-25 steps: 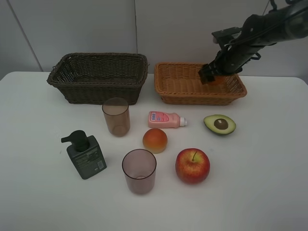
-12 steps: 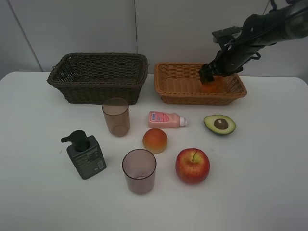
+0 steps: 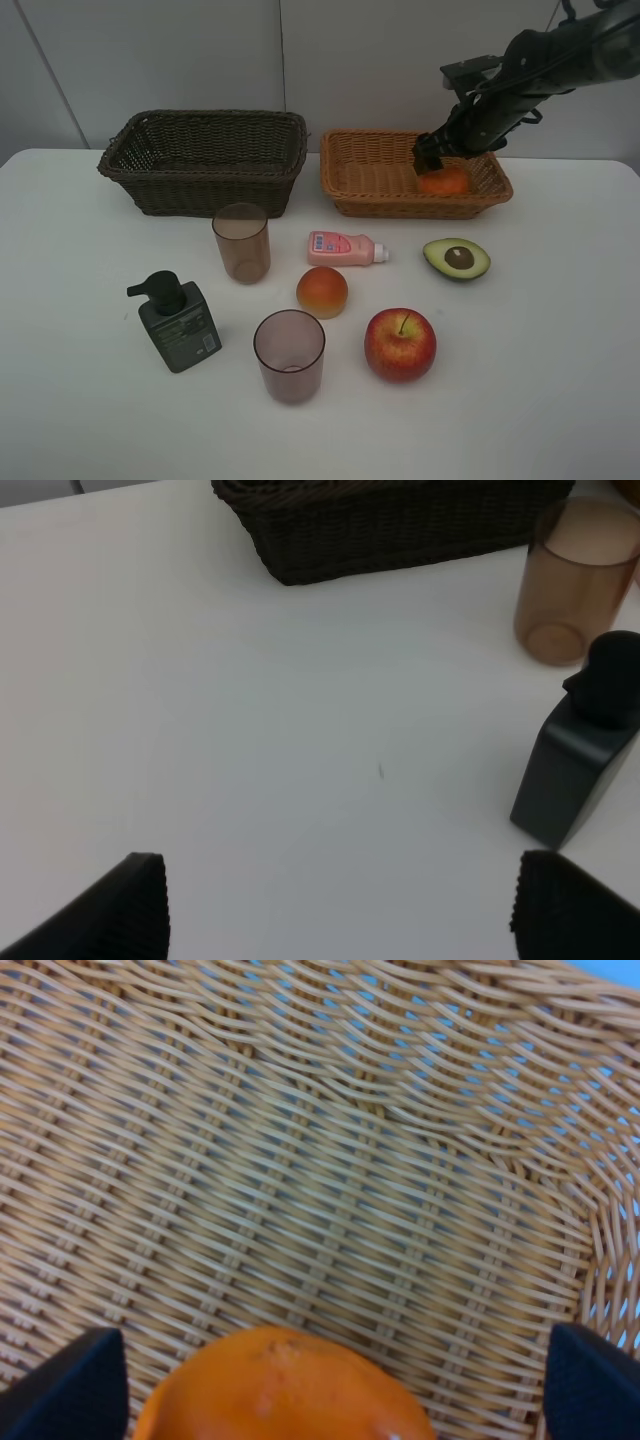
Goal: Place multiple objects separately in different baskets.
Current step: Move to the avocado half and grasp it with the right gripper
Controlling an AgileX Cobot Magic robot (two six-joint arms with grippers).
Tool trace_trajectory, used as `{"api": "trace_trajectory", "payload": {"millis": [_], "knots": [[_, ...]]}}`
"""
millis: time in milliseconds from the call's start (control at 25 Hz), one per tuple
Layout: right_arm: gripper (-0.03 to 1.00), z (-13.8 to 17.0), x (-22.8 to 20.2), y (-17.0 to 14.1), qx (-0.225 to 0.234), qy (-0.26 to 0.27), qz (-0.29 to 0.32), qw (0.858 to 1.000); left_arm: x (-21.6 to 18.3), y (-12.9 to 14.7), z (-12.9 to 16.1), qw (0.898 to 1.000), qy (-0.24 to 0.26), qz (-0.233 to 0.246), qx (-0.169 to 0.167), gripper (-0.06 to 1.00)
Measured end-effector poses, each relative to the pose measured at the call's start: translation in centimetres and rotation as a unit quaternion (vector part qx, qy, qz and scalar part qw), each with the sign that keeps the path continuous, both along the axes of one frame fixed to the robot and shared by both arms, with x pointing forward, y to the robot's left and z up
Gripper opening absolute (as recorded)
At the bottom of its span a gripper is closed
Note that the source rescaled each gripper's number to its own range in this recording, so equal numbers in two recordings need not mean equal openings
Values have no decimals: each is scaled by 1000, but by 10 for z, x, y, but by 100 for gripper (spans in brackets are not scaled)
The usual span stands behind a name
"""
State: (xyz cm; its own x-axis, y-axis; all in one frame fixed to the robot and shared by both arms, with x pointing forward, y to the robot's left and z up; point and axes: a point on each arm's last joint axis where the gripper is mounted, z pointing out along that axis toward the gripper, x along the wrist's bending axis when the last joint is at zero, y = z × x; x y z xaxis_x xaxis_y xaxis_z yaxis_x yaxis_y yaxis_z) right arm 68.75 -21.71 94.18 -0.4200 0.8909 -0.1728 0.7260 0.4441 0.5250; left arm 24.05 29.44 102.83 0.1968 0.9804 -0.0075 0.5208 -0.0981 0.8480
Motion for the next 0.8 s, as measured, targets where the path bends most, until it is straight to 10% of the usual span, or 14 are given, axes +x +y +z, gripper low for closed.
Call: {"api": "trace_trajectory", "payload": {"millis": [800], "knots": [[65, 77, -36, -5, -13, 21, 3, 1000, 0, 0, 0, 1000, 0, 0, 0, 93]]}}
